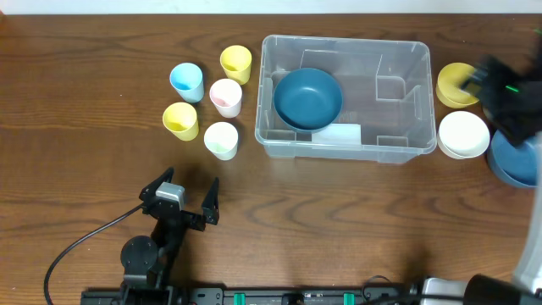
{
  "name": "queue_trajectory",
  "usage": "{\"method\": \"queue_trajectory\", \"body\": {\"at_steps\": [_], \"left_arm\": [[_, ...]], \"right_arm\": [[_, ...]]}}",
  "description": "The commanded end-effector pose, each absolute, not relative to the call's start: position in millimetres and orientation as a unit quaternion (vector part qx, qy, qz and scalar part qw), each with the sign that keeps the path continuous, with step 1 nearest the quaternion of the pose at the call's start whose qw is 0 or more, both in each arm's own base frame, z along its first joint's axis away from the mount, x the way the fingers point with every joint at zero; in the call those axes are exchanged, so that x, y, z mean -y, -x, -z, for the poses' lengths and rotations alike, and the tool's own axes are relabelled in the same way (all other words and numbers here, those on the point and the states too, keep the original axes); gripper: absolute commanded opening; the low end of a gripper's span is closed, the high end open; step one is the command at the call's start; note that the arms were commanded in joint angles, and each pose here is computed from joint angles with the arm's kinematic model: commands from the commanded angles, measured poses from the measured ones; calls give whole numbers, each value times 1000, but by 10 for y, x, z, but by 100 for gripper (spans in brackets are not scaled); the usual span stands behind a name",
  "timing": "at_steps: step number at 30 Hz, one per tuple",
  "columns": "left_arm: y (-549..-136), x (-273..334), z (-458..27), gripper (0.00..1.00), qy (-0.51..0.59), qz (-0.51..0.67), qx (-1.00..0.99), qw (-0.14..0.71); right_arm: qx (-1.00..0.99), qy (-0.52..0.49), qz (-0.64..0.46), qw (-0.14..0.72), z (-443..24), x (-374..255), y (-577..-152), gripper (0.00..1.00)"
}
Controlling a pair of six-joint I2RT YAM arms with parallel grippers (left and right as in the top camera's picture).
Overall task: Pack container
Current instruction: 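Lower the teal bowl into the bin and open the right gripper, then move the right gripper to the second teal bowl and grip its rim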
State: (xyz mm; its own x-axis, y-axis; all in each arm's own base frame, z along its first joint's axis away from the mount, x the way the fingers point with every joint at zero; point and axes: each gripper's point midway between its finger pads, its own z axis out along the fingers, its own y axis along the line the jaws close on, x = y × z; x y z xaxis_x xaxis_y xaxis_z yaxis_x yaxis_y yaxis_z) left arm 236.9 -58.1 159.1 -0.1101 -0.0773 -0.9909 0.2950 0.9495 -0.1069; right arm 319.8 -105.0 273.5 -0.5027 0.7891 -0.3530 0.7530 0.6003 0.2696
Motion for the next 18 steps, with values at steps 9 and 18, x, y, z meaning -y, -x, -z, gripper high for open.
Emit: {"method": "queue_trajectory", "body": {"at_steps": [9,18], "left_arm": [[-2359,595,-1433,98,-81,141,-746,646],[-2359,595,-1433,98,-81,141,-746,646]], "right_arm": [[-777,-613,17,144,-1878,2196,-2442,99],[-751,-646,21,135,-1289,2535,-2429,99]]}}
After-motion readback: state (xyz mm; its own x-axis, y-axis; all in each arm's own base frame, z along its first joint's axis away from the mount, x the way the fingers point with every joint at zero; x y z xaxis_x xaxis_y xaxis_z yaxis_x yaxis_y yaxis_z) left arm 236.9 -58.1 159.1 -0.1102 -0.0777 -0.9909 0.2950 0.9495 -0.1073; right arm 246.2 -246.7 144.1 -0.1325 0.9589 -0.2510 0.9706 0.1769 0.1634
